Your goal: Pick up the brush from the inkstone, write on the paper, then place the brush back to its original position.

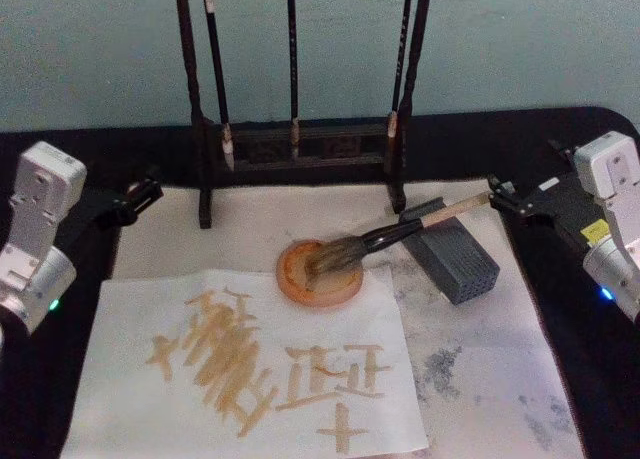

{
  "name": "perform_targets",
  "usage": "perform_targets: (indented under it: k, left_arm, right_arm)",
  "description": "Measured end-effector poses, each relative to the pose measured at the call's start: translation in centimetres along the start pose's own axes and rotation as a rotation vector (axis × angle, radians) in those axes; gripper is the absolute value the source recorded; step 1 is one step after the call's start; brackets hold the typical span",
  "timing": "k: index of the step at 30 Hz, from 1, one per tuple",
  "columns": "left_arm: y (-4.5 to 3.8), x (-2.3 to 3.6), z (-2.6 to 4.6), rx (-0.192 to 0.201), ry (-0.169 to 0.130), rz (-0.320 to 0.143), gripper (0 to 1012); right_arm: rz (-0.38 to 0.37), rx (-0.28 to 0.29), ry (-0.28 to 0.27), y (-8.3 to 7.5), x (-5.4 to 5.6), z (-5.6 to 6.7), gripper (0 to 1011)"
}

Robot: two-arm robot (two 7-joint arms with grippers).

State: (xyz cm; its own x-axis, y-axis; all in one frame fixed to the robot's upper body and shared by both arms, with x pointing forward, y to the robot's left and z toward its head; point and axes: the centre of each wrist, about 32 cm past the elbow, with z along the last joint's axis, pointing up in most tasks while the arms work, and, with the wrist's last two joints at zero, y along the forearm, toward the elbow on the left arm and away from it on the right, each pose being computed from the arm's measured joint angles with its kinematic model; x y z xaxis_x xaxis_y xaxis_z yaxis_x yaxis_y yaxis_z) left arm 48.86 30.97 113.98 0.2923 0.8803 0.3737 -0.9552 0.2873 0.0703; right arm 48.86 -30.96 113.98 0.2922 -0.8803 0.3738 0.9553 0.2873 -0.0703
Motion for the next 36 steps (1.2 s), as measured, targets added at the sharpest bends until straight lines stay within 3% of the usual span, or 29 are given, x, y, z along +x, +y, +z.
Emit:
perform_targets:
  k: [36]
  left_arm:
    - [0.0,0.0,0.0,0.0,0.0,0.0,1002]
  right_arm:
    - [0.0,0.0,0.0,0.0,0.0,0.0,1001]
